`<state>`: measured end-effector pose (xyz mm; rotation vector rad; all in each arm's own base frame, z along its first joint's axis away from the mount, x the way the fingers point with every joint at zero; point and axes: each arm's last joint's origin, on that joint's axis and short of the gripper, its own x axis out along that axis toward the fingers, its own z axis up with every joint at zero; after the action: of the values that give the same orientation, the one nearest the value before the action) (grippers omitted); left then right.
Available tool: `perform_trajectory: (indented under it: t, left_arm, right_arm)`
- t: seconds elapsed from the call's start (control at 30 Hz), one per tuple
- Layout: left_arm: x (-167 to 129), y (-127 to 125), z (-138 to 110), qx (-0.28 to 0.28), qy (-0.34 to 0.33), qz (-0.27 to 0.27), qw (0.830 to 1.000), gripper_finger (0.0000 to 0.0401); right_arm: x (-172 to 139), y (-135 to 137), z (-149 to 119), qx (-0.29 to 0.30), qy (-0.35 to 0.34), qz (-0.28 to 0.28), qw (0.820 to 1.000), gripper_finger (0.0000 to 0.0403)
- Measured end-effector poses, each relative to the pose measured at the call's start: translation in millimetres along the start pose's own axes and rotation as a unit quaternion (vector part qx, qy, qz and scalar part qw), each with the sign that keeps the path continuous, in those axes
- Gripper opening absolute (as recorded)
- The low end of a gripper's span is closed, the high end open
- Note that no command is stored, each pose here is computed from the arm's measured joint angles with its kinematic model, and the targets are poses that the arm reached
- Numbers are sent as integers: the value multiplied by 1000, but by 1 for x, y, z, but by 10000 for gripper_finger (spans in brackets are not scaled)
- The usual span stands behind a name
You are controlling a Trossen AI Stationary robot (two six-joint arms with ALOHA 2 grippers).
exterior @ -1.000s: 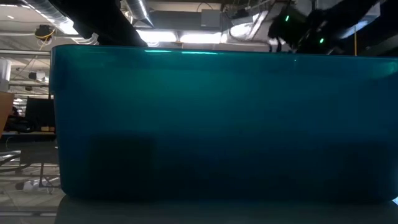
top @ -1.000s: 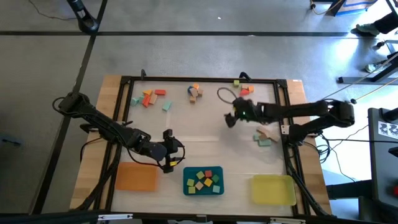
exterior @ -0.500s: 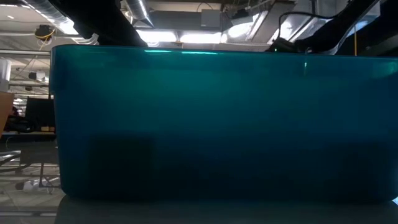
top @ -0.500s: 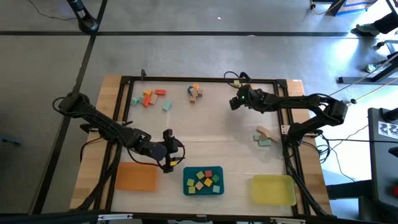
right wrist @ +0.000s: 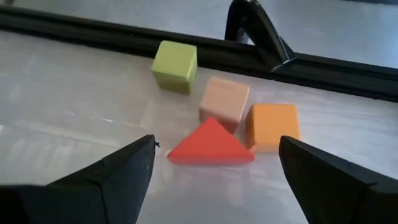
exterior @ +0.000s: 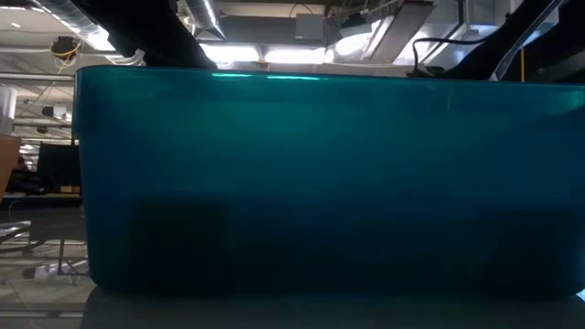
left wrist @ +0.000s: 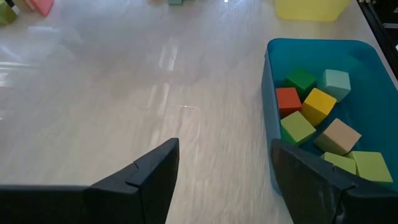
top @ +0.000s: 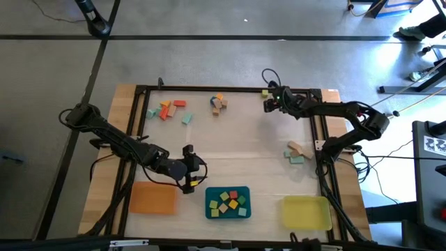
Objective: Sort blocks by size
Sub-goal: Put the yellow cube block into the blue bin
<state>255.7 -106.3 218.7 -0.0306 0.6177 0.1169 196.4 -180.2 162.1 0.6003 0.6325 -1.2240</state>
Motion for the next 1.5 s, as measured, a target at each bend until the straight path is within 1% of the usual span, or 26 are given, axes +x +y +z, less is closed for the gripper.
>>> perform_trajectory:
  t: [0.13, 0.4, 0.5, 0.67, 0.87, 1.0, 1.23, 1.37, 1.5]
  left_arm:
    - [0, 0, 0, 0, 0, 0, 1000, 237]
    - [0, 0, 0, 1, 0, 0, 1000, 237]
    - [0, 0, 0, 1, 0, 0, 1000, 237]
    - [0, 0, 0, 1, 0, 0, 1000, 237]
    - [0, 0, 0, 1, 0, 0, 1000, 237]
    - [0, 0, 0, 0, 0, 0, 1000, 237]
    - [0, 0, 0, -1, 0, 0, 1000, 237]
    - [0, 0, 0, -1, 0, 0, 1000, 237]
    - [0, 0, 0, -1, 0, 0, 1000, 237]
  right_arm:
    - [2, -4, 5, 13, -5, 6, 1000, 340]
    - [7, -1, 9, 31, -27, 24, 999, 340]
    - [17, 0, 5, 29, -18, 16, 999, 340]
    - [32, 1, -2, 23, -18, -13, 999, 340]
    - [35, 0, -4, 15, -17, -26, 999, 340]
    - [33, -1, -7, -2, -1, -33, 999, 340]
    - [21, -9, -13, -24, 48, -59, 997, 340]
    - [9, -10, -17, -41, 81, -57, 994, 340]
    - [-4, -5, -25, -66, 102, -47, 991, 340]
